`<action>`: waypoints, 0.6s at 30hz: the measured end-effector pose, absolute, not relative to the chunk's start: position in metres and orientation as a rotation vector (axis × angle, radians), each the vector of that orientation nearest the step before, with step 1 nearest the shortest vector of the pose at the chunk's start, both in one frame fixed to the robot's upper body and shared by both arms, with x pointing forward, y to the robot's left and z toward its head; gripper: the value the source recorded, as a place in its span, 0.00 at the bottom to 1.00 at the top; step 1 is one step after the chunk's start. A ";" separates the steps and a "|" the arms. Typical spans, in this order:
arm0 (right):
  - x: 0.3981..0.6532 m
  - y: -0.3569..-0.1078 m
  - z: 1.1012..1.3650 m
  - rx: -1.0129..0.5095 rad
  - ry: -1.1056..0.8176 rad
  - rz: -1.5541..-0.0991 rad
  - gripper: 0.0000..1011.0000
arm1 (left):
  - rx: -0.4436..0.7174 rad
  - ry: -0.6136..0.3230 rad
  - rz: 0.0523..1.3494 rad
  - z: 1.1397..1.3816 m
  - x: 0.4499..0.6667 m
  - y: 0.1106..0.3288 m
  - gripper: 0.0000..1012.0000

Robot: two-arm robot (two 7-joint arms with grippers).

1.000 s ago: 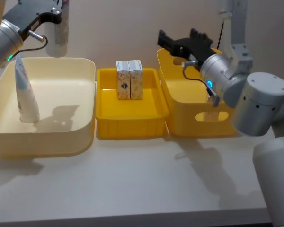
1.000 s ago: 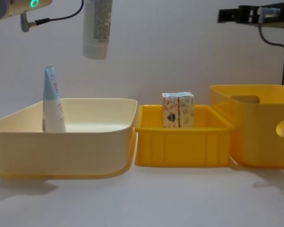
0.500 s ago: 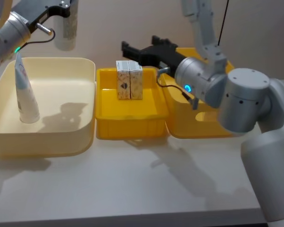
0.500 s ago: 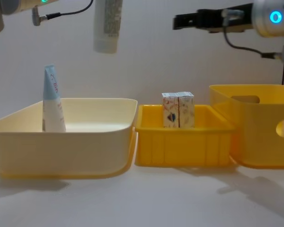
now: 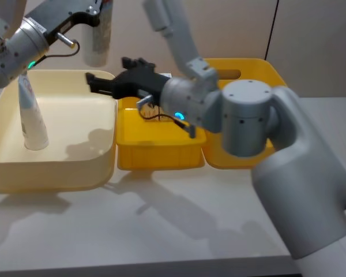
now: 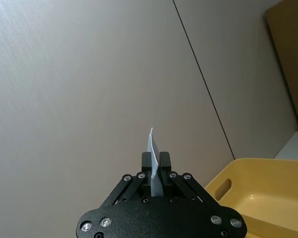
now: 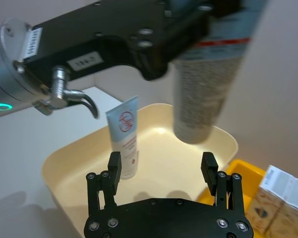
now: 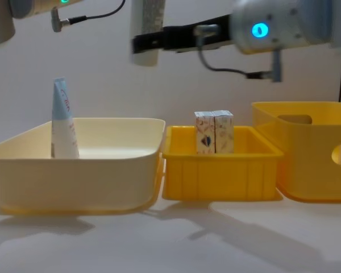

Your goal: Bimanual collaborative sorting of washing and personal care products

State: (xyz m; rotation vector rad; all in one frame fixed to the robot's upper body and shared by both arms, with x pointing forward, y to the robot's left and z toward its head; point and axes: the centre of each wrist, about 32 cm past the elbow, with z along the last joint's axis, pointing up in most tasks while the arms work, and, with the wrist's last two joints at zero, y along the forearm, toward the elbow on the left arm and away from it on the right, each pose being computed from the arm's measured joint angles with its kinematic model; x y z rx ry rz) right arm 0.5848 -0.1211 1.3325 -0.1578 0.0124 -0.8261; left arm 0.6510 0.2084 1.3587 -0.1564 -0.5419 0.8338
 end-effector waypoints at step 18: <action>0.579 -0.075 1.313 -0.200 -0.122 -0.853 0.99 | -0.153 -0.499 0.788 1.349 0.636 0.197 0.09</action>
